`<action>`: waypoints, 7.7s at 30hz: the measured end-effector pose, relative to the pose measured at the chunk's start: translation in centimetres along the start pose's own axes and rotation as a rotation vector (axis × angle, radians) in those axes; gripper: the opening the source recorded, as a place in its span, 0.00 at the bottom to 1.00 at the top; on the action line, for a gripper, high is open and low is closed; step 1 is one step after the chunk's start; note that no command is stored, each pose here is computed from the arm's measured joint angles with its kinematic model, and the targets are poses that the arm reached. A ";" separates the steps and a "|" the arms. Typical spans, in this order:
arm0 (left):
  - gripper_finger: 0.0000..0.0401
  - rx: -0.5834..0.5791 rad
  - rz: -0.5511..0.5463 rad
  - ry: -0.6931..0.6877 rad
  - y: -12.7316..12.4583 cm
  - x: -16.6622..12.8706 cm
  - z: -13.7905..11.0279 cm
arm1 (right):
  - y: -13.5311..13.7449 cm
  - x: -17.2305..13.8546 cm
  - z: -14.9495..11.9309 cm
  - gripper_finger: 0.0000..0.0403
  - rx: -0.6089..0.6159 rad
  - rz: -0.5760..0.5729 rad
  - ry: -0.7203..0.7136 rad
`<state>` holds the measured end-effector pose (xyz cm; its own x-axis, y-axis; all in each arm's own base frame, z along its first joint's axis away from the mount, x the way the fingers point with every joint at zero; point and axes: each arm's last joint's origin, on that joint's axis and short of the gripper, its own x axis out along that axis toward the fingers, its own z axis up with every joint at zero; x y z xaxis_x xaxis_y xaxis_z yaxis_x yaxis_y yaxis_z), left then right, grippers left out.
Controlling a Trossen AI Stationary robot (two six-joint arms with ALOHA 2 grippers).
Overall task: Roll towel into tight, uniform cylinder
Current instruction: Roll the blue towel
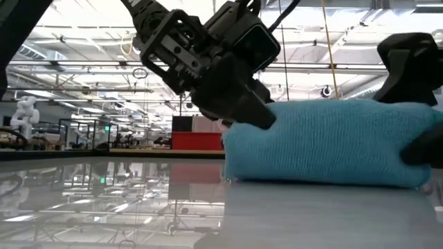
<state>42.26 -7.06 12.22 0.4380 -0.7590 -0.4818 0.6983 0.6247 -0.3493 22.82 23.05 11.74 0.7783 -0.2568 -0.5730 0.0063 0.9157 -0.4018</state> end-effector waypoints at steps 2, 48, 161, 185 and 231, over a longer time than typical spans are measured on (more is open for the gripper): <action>0.04 0.003 -0.007 -0.005 0.0 0.0 0.2 | -0.1 0.0 -0.2 0.68 0.024 -0.005 0.012; 0.33 -0.234 0.111 0.012 -1.2 0.3 0.9 | 0.6 1.1 -0.6 0.04 0.756 0.163 0.184; 0.04 -0.279 -0.021 0.041 -0.9 -0.9 0.3 | 2.6 1.3 -2.1 0.08 0.275 0.046 -0.032; 0.47 0.181 0.283 0.222 -9.1 0.3 3.3 | 0.7 2.7 0.5 0.04 0.654 0.314 0.108; 0.08 0.239 0.396 0.467 -6.9 1.9 -0.5 | -5.1 2.7 5.5 0.55 0.725 0.502 0.010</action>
<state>37.99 -12.76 13.32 0.4338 -0.2866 -0.8542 0.6647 0.7419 0.0886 28.35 19.45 16.19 0.7908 0.2291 -0.5676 0.0642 0.8911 0.4492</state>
